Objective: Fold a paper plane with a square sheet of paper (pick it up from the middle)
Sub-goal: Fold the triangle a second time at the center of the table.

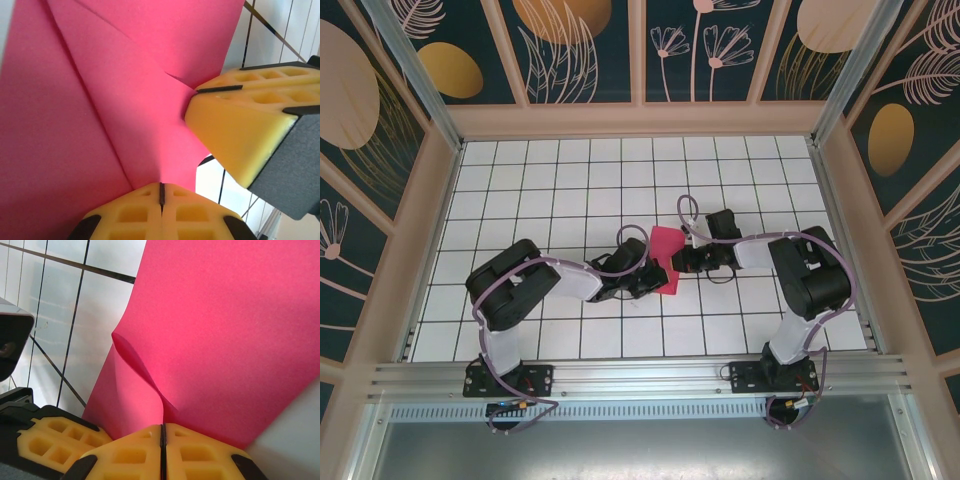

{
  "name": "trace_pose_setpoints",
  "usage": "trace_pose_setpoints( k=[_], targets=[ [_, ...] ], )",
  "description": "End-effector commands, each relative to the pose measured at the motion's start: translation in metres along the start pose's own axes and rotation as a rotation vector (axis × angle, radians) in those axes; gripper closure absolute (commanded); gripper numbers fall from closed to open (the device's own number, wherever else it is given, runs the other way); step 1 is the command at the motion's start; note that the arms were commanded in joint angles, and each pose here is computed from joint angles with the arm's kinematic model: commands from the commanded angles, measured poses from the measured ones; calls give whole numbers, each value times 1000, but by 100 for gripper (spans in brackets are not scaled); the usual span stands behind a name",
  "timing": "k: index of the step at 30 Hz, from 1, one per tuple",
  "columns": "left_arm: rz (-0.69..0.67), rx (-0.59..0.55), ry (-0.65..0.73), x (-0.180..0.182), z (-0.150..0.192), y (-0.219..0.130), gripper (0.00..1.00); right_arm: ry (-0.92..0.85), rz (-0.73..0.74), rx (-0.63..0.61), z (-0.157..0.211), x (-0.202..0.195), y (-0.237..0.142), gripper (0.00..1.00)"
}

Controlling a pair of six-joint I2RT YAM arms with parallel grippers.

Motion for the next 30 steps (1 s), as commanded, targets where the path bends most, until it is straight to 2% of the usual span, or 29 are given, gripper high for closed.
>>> trace_pose_setpoints(
  k=[1, 5, 12, 17, 23, 30],
  targets=[
    [-32, 16, -23, 18, 9, 8, 98, 31, 79, 64, 20, -24, 16, 88],
    [-22, 12, -18, 14, 10, 5, 98, 29, 79, 64, 20, -24, 17, 88],
    [28, -45, 50, -24, -8, -15, 95, 26, 79, 65, 20, -23, 17, 88],
    [62, -34, 59, -37, -5, -18, 96, 28, 79, 65, 20, -24, 17, 88],
    [72, 20, 46, -36, 9, -5, 97, 26, 80, 64, 20, -24, 17, 88],
    [46, 24, 37, -26, 14, -4, 97, 27, 78, 66, 20, -24, 17, 88]
  ],
)
Point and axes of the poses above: each hand's point on the last joint's axis, 136 mm out from that joint toward the fingers, its own y axis out along the fingers, its own x axis along the line the jaws close on, z = x × y, the point moved 2 cm from there along -y, back along the fingers, and after that the axes turned 7 degrees about y, right-handed, at the moved point
